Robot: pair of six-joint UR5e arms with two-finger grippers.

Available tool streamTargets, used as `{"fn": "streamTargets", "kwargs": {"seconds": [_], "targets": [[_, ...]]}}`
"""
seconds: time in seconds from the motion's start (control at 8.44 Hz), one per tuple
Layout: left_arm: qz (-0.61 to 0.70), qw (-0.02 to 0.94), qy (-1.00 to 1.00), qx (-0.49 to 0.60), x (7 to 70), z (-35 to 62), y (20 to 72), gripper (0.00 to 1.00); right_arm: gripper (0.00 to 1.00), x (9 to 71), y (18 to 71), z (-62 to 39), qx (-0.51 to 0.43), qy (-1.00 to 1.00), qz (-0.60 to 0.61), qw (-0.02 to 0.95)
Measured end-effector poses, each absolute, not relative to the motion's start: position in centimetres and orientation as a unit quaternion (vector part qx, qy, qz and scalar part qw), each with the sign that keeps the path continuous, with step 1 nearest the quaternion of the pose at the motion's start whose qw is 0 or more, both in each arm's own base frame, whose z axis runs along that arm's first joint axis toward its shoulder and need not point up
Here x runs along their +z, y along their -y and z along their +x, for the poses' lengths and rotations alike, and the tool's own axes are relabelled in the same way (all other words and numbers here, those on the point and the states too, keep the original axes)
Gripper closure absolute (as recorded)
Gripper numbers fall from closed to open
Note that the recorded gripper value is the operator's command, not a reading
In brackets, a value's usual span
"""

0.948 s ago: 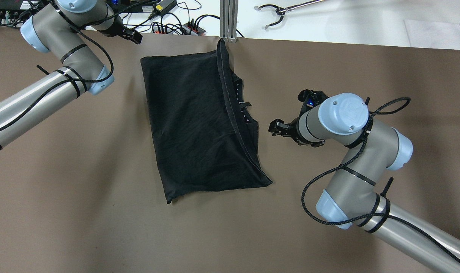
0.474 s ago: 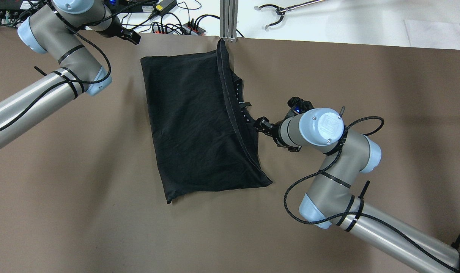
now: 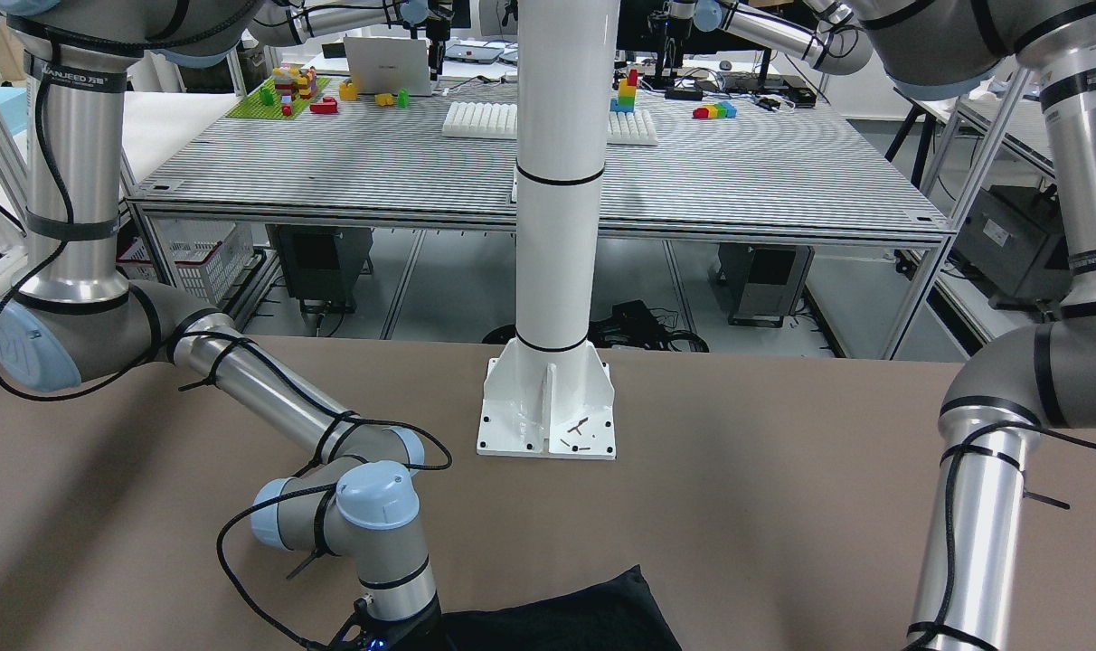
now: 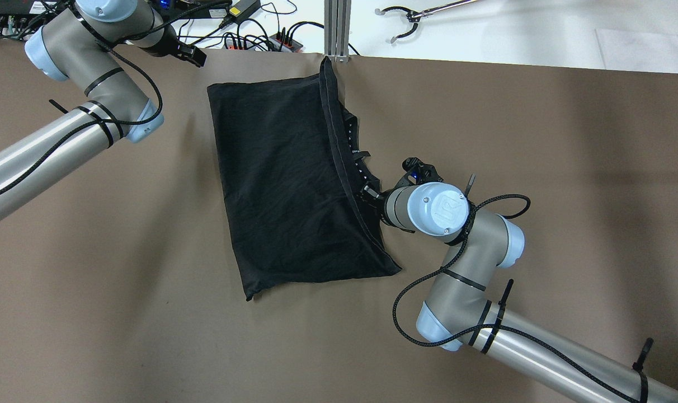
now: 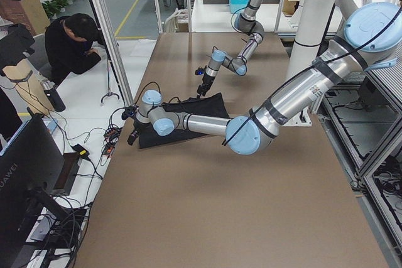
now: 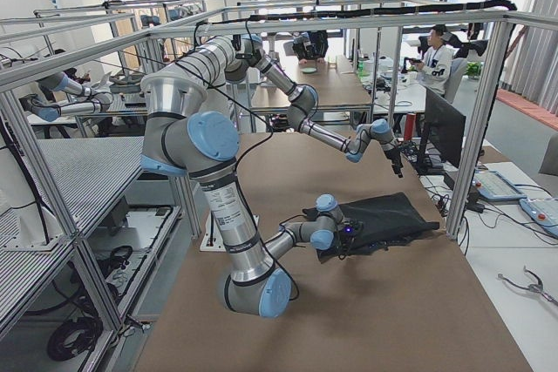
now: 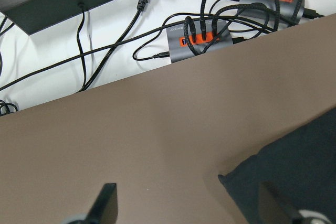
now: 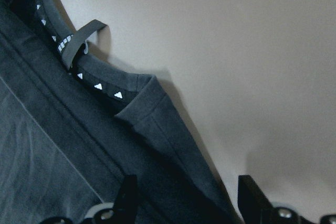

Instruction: Fold clothes

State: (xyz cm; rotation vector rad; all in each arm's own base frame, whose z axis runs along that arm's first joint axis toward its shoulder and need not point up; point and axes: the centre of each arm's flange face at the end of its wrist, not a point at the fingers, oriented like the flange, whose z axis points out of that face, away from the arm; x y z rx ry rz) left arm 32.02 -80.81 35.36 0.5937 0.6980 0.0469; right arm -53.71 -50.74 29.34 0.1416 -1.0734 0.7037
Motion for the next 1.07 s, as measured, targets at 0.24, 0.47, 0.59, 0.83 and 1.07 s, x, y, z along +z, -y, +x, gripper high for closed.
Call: {"fn": "streamTargets", "kwargs": {"seconds": [0.24,0.47,0.59,0.83,1.07], "targets": [[0.286,0.897,-0.337,0.022,35.4,32.0,80.8,0.05,0.61,29.4,50.2,-54.3,0.335,0.5,0.061,0.796],[0.286,0.897,-0.337,0.021,35.4,32.0,80.8,0.05,0.82,29.5,49.6,-54.9,0.337,0.498,0.063,0.796],[0.286,0.897,-0.337,0.021,35.4,32.0,80.8,0.05,1.0,29.7,49.4,-55.1,0.337,0.497,0.065,0.797],[0.285,0.897,-0.338,0.02,35.4,32.1,80.8,0.05,1.0,29.5,49.0,-55.2,0.333,0.499,0.067,0.797],[0.284,0.897,-0.338,0.019,35.5,32.1,80.7,0.05,1.0,28.7,48.5,-54.5,0.327,0.508,0.067,0.794]]}}
